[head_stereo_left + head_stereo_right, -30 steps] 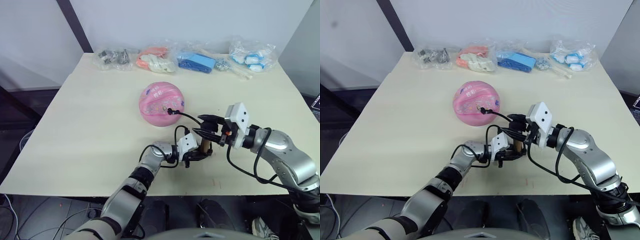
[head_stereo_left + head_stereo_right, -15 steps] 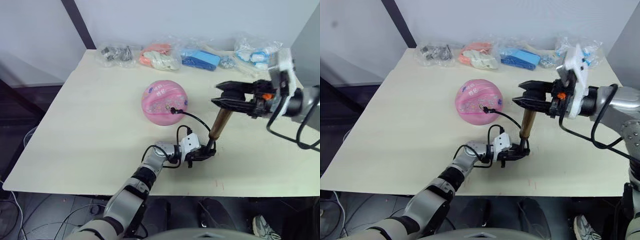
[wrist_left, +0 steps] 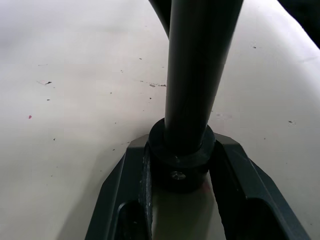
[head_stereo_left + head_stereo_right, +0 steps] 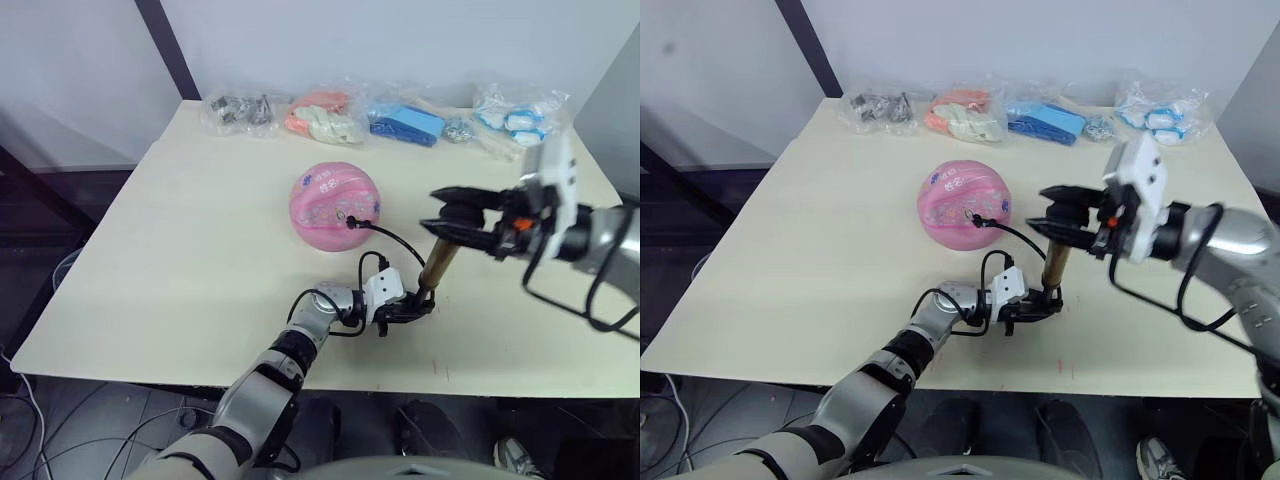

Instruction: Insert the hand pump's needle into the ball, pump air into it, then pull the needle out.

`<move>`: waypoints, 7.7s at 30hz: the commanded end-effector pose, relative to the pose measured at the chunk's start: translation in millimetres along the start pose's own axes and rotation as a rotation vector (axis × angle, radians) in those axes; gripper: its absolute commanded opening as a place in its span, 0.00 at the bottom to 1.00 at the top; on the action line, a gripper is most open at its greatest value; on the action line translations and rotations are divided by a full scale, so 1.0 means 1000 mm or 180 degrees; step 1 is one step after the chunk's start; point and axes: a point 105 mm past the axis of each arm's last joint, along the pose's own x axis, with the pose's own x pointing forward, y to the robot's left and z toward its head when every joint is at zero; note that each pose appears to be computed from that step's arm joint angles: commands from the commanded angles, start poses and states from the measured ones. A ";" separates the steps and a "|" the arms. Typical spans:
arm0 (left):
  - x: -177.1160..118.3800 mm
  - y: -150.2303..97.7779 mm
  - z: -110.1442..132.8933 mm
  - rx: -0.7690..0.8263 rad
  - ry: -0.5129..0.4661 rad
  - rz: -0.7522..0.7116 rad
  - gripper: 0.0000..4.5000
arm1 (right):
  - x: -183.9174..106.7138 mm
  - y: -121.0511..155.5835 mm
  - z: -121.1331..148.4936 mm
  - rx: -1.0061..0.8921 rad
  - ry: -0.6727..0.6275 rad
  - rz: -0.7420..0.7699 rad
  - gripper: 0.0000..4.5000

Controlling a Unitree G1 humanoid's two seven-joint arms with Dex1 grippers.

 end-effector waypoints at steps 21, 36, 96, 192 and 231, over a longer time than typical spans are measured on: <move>0.015 -0.015 -0.013 -0.0142 0.0150 -0.0165 0.25 | -0.032 -0.020 0.041 -0.0078 -0.0454 -0.0074 0.39; 0.004 -0.015 -0.022 -0.0134 0.0176 -0.0137 0.25 | -0.018 -0.004 0.021 0.0060 -0.0160 0.0138 0.39; -0.027 -0.003 -0.031 -0.0043 0.0246 0.0011 0.25 | 0.013 0.011 -0.007 0.0195 0.0137 0.0194 0.39; -0.002 -0.012 -0.020 -0.0051 0.0101 -0.0034 0.25 | -0.022 -0.020 0.050 -0.0456 -0.0181 0.0083 0.39; -0.004 -0.012 -0.020 -0.0033 0.0105 -0.0017 0.25 | 0.020 0.005 -0.084 0.0103 0.0375 -0.0044 0.39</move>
